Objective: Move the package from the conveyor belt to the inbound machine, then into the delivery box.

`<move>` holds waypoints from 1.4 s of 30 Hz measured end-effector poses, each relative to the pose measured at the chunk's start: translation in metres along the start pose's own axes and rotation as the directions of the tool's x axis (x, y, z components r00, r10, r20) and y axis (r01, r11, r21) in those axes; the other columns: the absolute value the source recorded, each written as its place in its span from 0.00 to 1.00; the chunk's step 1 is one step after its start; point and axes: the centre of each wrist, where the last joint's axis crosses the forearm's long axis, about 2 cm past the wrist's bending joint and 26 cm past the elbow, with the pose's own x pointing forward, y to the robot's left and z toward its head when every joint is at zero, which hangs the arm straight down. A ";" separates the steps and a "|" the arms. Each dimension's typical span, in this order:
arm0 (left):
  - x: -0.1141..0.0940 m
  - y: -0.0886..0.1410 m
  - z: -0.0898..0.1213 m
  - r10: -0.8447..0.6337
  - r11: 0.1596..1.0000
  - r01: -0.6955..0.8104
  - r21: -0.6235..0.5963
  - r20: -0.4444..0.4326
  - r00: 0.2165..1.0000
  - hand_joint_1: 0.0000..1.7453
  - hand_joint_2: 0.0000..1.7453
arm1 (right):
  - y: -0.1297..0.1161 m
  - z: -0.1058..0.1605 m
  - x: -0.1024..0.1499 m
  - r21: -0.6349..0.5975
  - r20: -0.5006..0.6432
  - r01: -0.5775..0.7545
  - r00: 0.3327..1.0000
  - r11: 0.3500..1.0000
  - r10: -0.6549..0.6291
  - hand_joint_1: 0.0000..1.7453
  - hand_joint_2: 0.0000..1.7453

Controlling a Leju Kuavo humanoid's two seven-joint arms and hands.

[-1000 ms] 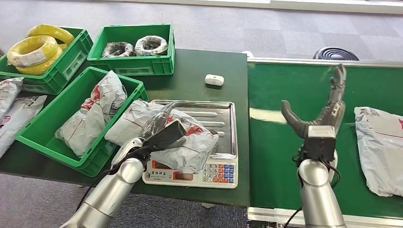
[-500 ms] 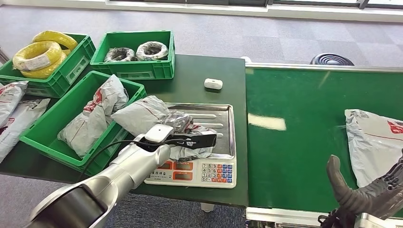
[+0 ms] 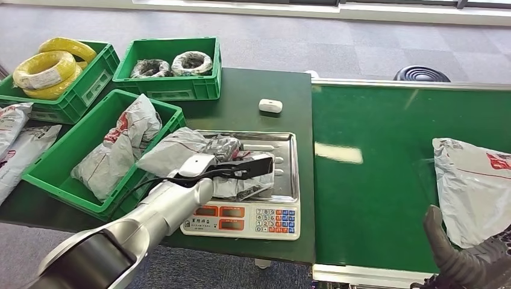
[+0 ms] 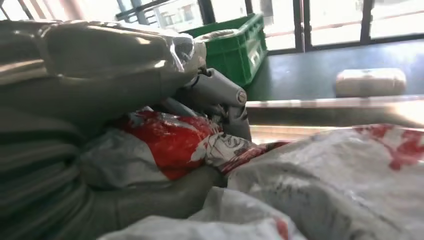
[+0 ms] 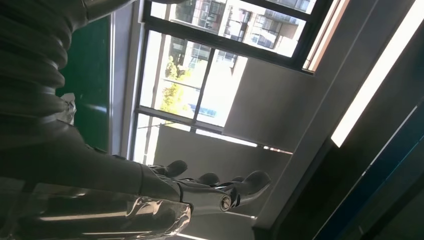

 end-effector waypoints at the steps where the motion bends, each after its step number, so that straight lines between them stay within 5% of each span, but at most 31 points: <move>1: 0.000 0.009 0.000 0.028 0.993 -0.030 0.115 0.021 0.999 1.00 1.00 | -0.001 0.000 0.000 0.002 -0.001 -0.001 1.000 1.000 0.001 0.00 1.00; 4: 0.000 0.054 0.006 0.058 0.880 -0.089 0.466 0.081 0.995 1.00 1.00 | -0.002 0.002 0.000 0.009 -0.005 -0.002 1.000 1.000 0.002 0.00 1.00; 9: -0.020 0.119 0.033 0.017 0.595 -0.066 0.801 0.070 0.997 1.00 1.00 | -0.005 0.007 0.001 0.010 -0.024 -0.008 1.000 1.000 0.008 0.00 1.00; 12: -0.047 0.145 0.049 0.034 0.466 -0.034 0.884 0.021 0.999 1.00 1.00 | -0.006 0.011 0.001 0.012 -0.036 -0.010 0.999 1.000 0.010 0.00 1.00; 16: -0.058 0.151 0.053 0.047 0.438 -0.022 0.899 0.001 0.999 1.00 1.00 | -0.007 0.012 0.001 0.014 -0.039 -0.011 0.999 1.000 0.011 0.00 1.00; 20: -0.137 0.171 0.078 0.175 0.376 0.134 0.917 -0.213 0.961 1.00 1.00 | -0.009 0.017 0.003 0.031 -0.046 -0.019 0.999 0.999 0.020 0.00 1.00; 25: -0.172 0.170 0.083 0.255 0.515 0.257 0.818 -0.432 0.865 0.97 1.00 | -0.007 0.018 0.004 0.044 -0.041 -0.017 0.999 0.999 0.019 0.00 1.00; 29: -0.222 0.153 0.090 0.275 0.676 0.332 0.658 -0.643 0.715 0.00 1.00 | -0.003 0.020 0.006 0.054 -0.043 -0.013 0.999 0.998 0.016 0.00 1.00; 34: -0.255 0.120 0.100 0.265 0.784 0.313 0.536 -0.745 0.613 0.00 1.00 | 0.000 0.021 0.008 0.048 -0.048 -0.012 0.999 0.999 0.014 0.00 1.00; 42: -0.265 0.106 0.103 0.268 0.819 0.285 0.498 -0.771 0.578 0.00 1.00 | 0.002 0.022 0.009 0.041 -0.057 -0.006 0.998 0.999 0.008 0.00 1.00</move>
